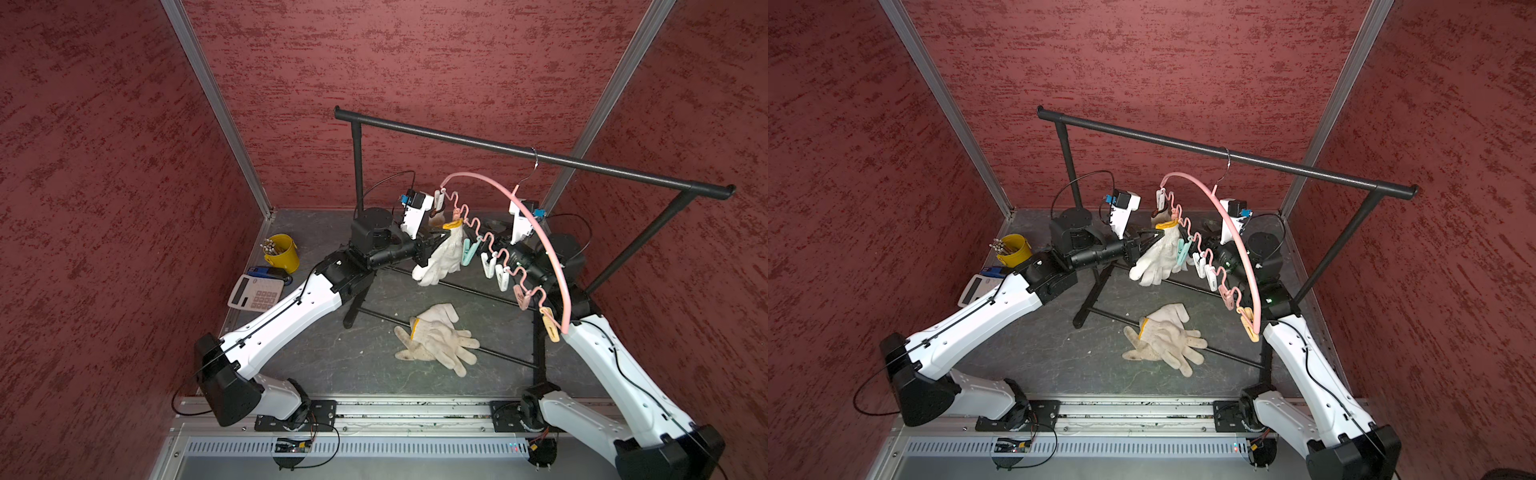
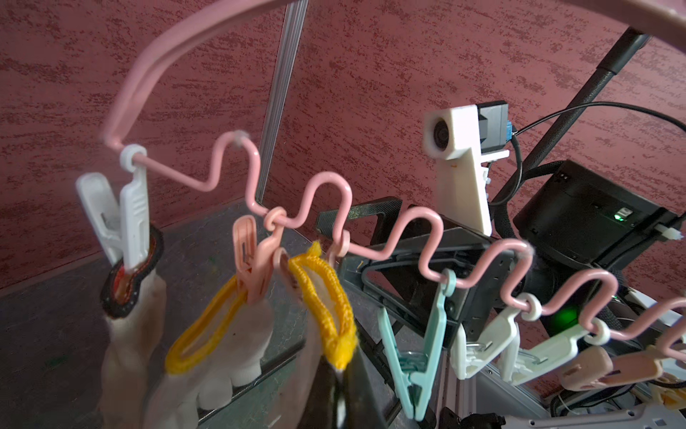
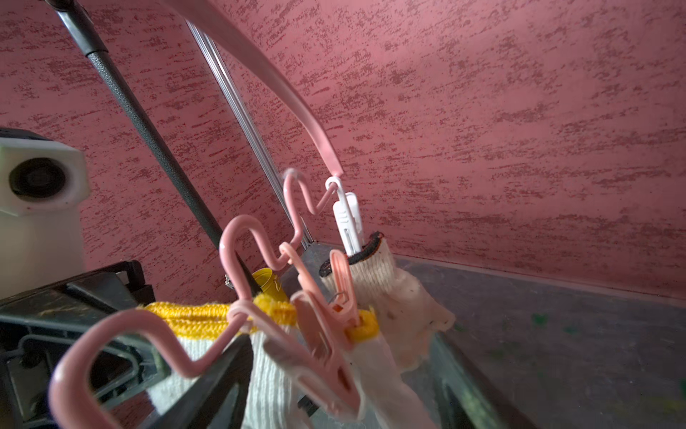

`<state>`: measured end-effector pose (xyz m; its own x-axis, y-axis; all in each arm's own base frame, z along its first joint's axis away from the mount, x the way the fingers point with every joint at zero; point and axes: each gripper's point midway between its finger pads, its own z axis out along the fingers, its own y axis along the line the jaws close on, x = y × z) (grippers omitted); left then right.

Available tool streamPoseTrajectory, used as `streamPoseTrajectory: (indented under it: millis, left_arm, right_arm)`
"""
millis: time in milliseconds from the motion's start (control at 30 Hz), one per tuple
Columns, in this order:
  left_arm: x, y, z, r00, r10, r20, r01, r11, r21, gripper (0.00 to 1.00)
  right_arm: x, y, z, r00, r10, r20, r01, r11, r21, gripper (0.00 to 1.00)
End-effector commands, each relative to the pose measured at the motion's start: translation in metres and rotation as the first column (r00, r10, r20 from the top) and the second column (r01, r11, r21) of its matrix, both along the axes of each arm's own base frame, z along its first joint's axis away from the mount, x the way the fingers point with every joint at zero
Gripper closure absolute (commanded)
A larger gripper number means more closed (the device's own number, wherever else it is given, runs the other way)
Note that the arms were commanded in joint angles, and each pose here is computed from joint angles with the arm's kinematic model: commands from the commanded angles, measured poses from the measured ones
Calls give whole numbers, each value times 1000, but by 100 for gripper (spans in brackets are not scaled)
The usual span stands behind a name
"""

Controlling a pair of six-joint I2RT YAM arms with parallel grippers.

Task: Clip the gloves onto a hanger to dry
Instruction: Adjust the hanger on the clothesline.

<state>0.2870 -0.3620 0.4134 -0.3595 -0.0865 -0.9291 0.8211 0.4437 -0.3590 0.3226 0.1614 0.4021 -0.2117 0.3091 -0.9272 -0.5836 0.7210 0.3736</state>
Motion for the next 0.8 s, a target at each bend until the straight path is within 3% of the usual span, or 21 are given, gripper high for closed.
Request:
streamPoseTrajectory:
  millis: [0, 267, 467, 767]
  left_arm:
    - [3, -1, 4, 1000, 20, 15, -20, 1000, 4, 100]
    - [12, -13, -6, 1000, 7, 0, -7, 1000, 10, 100]
    - [18, -24, -7, 999, -34, -13, 34, 999, 0, 100]
    - [35, -20, -10, 999, -35, -33, 34, 999, -35, 100]
  right_arm:
    - [-14, -10, 28, 1000, -19, 24, 18, 1000, 17, 17]
    - [-9, -47, 31, 974, -228, -2, 227, 972, -68, 7]
    - [-10, -61, 17, 952, -303, -54, 297, 950, -92, 5]
    - [-1, -91, -10, 855, -476, -206, 457, 879, -136, 7]
